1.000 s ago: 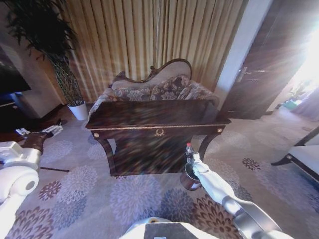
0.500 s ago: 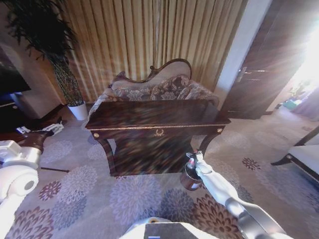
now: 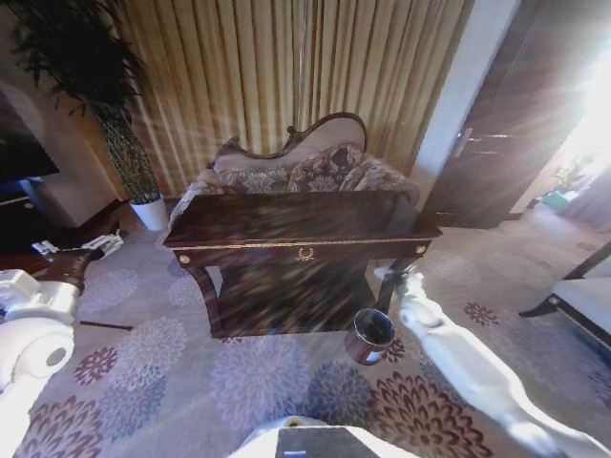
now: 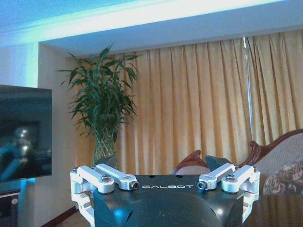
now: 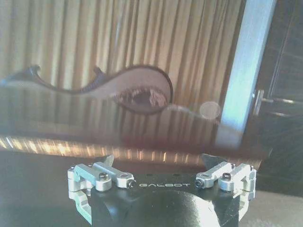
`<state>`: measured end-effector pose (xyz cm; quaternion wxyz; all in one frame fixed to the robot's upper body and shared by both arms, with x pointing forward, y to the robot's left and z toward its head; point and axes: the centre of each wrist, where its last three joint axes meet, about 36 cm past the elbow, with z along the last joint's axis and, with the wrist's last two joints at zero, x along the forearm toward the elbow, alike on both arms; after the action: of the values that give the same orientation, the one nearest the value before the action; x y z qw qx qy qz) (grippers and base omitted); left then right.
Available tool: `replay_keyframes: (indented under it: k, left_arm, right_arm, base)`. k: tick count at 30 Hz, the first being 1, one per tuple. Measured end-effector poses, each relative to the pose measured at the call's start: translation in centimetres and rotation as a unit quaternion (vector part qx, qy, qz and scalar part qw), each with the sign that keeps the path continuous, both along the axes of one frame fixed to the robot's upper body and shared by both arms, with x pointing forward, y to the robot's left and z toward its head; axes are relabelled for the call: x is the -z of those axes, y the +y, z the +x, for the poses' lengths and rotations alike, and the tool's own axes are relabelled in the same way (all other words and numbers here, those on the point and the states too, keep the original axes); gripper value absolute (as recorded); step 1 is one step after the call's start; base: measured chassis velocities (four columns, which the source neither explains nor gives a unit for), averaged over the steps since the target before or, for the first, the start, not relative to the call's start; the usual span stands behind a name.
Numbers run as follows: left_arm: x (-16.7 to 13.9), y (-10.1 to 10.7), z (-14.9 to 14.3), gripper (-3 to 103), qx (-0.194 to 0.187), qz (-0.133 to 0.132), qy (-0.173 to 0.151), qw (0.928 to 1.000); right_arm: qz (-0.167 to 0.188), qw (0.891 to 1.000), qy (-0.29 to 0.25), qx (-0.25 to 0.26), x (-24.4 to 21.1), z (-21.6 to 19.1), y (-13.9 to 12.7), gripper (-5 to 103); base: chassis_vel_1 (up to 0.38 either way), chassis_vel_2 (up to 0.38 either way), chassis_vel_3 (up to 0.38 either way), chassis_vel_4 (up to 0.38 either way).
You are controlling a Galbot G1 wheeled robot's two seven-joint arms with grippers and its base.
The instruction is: Move to the front of the table and place the trash on the table into the trash bin.
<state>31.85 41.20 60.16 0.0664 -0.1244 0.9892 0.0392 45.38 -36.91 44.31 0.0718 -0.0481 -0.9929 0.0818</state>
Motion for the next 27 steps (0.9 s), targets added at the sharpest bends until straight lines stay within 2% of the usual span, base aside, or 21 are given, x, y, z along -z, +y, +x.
replay_keyframes:
  k: [3,6,16,27]
  left_arm:
    - [-0.4,0.5,-0.2,100,0.003,0.001,-0.015,0.9999]
    - [-0.4,0.9,-0.3,100,0.001,-0.001,-0.021,0.9998]
    - [-0.1,0.8,-0.7,100,0.008,-0.005,-0.022,0.9997]
    - [-0.2,0.7,-0.6,100,0.014,-0.002,-0.012,0.9998]
  right_arm:
    - [0.014,0.999,-0.008,-0.037,-8.8,-4.6,2.1,100]
    - [0.011,0.998,-0.013,-0.055,-11.5,-6.7,2.8,100]
    - [0.034,0.996,-0.039,-0.076,-14.2,-11.5,4.5,100]
    - [0.038,0.996,-0.039,-0.077,-14.9,-11.9,4.6,100]
  base:
    - [0.000,0.000,0.000,0.000]
    - [0.000,0.000,0.000,0.000]
    - [0.000,0.000,0.000,0.000]
    - [0.000,0.000,0.000,0.000]
